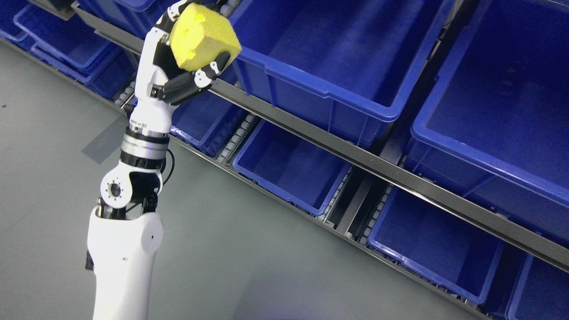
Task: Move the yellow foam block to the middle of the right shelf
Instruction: 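Extend the left arm over the blue bin and lower the cube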
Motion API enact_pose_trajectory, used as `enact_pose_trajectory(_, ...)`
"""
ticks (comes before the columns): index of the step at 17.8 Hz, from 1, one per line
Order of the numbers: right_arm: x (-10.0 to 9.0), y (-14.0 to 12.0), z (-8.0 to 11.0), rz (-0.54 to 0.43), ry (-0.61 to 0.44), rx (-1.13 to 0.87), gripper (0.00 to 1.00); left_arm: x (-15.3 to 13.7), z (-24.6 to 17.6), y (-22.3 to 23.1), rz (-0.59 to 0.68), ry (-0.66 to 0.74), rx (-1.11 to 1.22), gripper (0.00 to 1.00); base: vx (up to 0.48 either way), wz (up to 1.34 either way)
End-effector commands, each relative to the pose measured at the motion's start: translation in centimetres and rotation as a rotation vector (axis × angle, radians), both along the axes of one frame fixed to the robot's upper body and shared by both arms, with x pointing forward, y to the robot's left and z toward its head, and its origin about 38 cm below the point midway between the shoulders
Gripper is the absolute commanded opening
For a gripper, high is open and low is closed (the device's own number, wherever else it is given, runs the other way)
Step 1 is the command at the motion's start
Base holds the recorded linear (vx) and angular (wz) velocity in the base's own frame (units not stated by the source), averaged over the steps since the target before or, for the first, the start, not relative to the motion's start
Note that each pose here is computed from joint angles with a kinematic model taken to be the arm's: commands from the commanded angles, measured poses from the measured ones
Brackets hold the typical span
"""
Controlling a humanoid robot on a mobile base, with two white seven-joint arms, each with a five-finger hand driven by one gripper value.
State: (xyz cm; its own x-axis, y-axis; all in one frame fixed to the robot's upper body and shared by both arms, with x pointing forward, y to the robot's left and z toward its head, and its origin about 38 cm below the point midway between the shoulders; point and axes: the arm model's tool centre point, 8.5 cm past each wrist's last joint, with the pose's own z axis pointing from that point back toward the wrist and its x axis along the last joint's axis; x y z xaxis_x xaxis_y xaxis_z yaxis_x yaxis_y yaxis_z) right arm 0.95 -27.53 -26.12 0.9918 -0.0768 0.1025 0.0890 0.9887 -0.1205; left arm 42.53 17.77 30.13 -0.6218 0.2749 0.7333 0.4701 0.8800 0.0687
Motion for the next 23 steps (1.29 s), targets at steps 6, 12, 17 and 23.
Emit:
enact_pose_trajectory(6,0.5,-1.2,0.1,0.005,-0.015,-0.019,1.00,2.7,14.3,-6.0,-0.094,0.025,0.412,0.42,0.161,-0.38)
enact_pose_trajectory(12,0.5,-1.2,0.1,0.005,-0.015,-0.019,1.00,3.8,8.5,-2.1,0.004,0.111,0.871,0.43,0.103,-0.23)
enact_pose_trajectory(17,0.5,-1.2,0.1,0.005,-0.015,-0.019,1.00,3.5,4.7,-1.8,-0.046,0.164,0.989,0.47,0.084,-0.14)
enact_pose_trajectory(23,0.5,-1.2,0.1,0.005,-0.015,-0.019,1.00,2.9,3.8,-4.6,-0.115,0.154,0.993,0.83,0.046,-0.06)
